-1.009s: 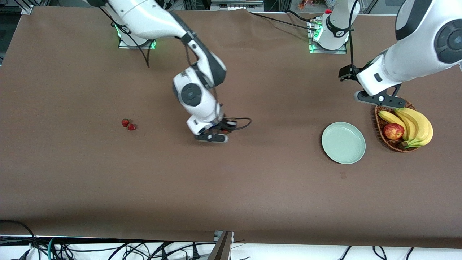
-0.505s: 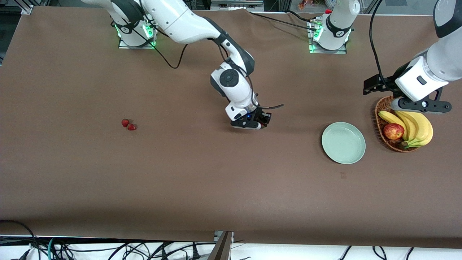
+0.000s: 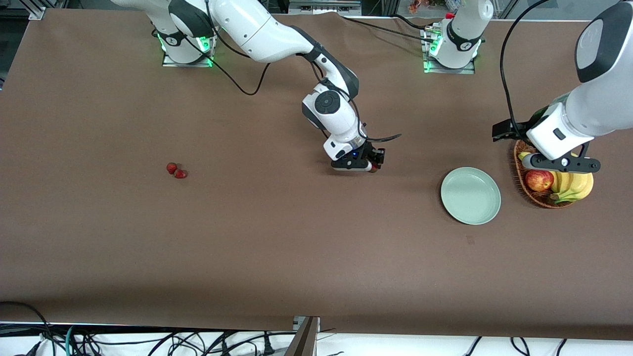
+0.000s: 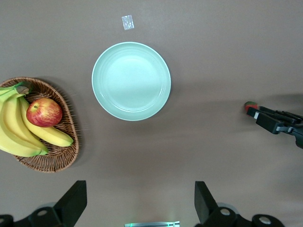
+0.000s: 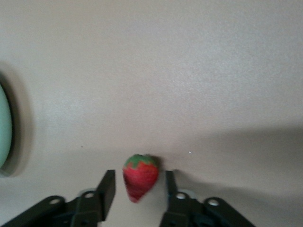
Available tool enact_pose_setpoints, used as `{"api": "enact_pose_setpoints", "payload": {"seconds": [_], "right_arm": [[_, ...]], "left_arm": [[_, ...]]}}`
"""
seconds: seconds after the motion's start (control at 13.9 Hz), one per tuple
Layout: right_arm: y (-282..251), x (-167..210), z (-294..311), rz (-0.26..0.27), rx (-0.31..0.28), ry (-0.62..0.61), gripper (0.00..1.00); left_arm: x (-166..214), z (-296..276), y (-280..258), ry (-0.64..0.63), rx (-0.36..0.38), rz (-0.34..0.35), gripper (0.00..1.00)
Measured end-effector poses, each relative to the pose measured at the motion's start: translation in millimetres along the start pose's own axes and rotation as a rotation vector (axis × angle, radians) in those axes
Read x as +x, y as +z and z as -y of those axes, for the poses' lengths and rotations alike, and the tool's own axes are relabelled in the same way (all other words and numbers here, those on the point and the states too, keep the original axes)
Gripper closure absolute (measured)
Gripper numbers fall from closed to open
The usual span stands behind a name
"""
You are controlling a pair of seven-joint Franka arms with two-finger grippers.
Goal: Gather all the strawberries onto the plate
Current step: 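Set the strawberry mid-table with the right gripper while the left gripper approaches, then grasp the strawberry with the left gripper while the right gripper grasps another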
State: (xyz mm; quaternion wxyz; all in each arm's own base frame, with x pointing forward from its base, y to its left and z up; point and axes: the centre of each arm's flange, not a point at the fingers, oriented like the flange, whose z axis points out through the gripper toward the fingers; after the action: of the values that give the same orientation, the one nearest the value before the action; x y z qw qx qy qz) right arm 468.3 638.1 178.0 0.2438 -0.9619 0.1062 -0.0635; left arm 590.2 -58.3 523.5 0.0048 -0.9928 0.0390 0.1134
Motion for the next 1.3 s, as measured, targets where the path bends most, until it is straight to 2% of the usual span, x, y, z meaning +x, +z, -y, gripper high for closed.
{"api": "enact_pose_setpoints", "payload": {"seconds": [0.14, 0.29, 0.36, 0.58, 0.79, 0.87, 1.01, 1.3], "right_arm": [[-6.4, 17.4, -2.3, -0.004, -0.032, 0.007, 0.20], [-31.6, 61.9, -8.6, 0.004, -0.092, 0.031, 0.01], [-53.3, 94.5, -17.1, 0.021, -0.132, 0.025, 0.00], [-129.2, 182.6, -62.4, 0.127, -0.273, -0.039, 0.00], [-176.7, 235.5, -125.1, 0.185, -0.433, -0.050, 0.00], [-185.2, 247.1, -147.7, 0.215, -0.487, -0.068, 0.00], [-198.0, 269.5, -196.0, 0.276, -0.570, -0.126, 0.00], [-218.3, 304.8, -299.5, 0.372, -0.659, -0.211, 0.00]], "left_arm": [[13.0, 10.0, 10.4, -0.014, -0.009, -0.018, 0.00], [24.0, 24.2, 24.6, -0.035, -0.020, -0.010, 0.00], [26.7, 27.8, 29.1, -0.040, -0.023, -0.003, 0.00], [38.2, 21.6, 51.0, -0.027, -0.031, 0.030, 0.00], [62.2, 2.9, 109.1, 0.005, -0.063, 0.101, 0.00], [70.6, -10.1, 134.2, 0.010, -0.085, 0.102, 0.00], [80.6, -53.4, 188.4, -0.023, -0.095, 0.068, 0.00], [63.8, -160.6, 260.0, -0.165, -0.073, 0.006, 0.00]]}}
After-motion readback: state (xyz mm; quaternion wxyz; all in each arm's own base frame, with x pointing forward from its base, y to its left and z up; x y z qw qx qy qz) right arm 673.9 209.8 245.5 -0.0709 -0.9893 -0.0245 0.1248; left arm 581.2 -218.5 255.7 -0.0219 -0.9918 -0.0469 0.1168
